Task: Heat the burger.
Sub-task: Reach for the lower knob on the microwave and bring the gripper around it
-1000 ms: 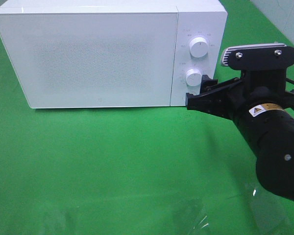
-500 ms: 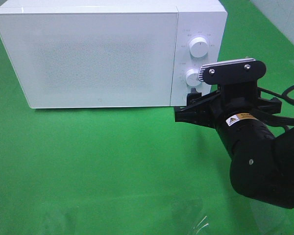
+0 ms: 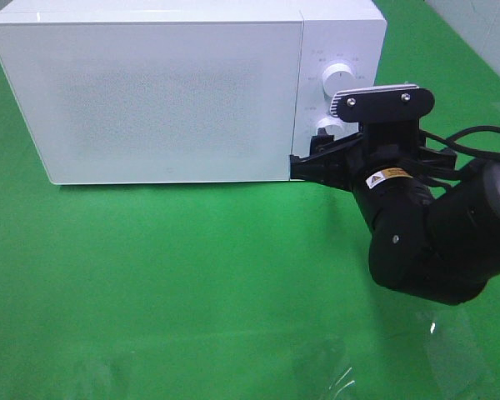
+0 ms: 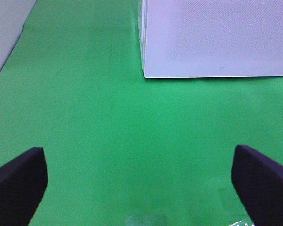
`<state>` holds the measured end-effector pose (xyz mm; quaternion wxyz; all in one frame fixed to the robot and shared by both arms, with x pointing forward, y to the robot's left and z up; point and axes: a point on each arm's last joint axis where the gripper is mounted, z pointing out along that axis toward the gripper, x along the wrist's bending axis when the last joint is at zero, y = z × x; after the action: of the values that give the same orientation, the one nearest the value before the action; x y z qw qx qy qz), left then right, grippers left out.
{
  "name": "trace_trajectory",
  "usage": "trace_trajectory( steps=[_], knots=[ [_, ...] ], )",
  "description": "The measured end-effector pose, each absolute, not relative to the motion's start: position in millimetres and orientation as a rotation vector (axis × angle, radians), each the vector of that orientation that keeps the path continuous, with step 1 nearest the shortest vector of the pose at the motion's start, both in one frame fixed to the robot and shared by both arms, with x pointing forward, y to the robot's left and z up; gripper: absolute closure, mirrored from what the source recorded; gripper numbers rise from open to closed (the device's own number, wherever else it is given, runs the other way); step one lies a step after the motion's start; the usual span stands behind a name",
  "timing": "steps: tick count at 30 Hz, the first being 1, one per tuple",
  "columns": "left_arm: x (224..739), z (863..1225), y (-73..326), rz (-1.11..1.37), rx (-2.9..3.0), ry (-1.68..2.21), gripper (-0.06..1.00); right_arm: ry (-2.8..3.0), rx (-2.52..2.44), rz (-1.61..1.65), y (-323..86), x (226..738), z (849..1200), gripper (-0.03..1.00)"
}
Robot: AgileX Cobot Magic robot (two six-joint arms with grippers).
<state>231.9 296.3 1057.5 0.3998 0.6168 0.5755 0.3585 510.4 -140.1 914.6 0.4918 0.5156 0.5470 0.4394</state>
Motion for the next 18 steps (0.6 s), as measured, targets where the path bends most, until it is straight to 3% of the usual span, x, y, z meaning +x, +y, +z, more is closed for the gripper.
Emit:
trace_trajectory(
  steps=[9,18],
  knots=[
    [231.9,1057.5,296.3,0.907,1.56,1.456,-0.04,1.311,1.292,1.097,-134.0,529.9,905.7,0.19],
    [231.9,1057.5,296.3,0.907,1.56,1.456,-0.04,1.29,1.31,1.113,-124.6,546.7,895.4,0.2]
  ],
)
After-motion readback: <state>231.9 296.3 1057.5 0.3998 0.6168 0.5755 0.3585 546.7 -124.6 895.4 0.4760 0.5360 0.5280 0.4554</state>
